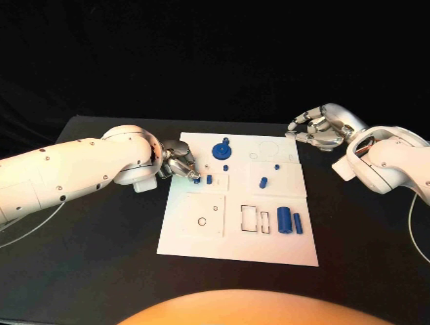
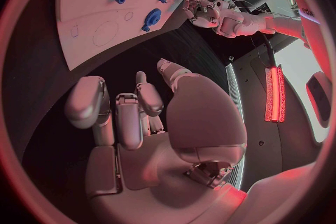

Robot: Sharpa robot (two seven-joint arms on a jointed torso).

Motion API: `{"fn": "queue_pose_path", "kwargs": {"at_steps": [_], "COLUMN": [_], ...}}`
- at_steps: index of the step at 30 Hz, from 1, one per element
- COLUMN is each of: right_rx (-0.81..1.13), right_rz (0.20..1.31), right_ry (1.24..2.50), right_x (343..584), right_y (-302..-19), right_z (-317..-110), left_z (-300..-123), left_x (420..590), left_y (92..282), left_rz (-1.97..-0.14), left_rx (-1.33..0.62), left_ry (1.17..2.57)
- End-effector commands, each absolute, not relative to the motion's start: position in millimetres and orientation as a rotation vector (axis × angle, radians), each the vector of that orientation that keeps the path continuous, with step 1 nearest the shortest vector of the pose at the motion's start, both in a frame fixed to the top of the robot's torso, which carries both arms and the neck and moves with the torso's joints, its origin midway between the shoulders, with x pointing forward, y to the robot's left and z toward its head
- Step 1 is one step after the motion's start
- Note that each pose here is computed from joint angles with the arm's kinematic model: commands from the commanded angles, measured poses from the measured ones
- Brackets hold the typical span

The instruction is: Assemble the parts on the task board

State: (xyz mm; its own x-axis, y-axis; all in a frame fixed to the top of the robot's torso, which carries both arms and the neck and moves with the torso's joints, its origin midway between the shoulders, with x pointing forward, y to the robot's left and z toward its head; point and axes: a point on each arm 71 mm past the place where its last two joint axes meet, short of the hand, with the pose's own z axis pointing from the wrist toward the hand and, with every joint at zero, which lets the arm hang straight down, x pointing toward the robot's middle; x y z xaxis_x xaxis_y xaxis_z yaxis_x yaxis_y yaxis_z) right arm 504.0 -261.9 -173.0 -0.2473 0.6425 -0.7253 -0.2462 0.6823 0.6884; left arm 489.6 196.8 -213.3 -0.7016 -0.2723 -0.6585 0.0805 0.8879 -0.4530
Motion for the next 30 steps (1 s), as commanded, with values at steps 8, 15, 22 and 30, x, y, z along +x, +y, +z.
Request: {"fn": "queue_pose_path", "kwargs": {"at_steps": [8, 15, 22, 30], "right_rx": [0.319, 0.319, 0.320, 0.319], "right_rz": [0.875, 0.876, 0.875, 0.876], "right_ry": [1.626, 1.626, 1.626, 1.627], "right_x": [503, 503, 503, 503], "right_y": [-260, -260, -260, -260], "right_z": [-175, -175, -175, -175], "left_z": [-214.2, -218.2, -221.1, -223.8], "left_x": [489.9, 495.1, 497.6, 497.0], "left_y": [196.0, 196.4, 197.3, 196.4], "left_rz": [-0.609, -0.550, -0.504, -0.481], "left_rx": [-0.100, -0.072, -0.056, -0.030], "left_ry": [2.231, 2.243, 2.262, 2.302]}}
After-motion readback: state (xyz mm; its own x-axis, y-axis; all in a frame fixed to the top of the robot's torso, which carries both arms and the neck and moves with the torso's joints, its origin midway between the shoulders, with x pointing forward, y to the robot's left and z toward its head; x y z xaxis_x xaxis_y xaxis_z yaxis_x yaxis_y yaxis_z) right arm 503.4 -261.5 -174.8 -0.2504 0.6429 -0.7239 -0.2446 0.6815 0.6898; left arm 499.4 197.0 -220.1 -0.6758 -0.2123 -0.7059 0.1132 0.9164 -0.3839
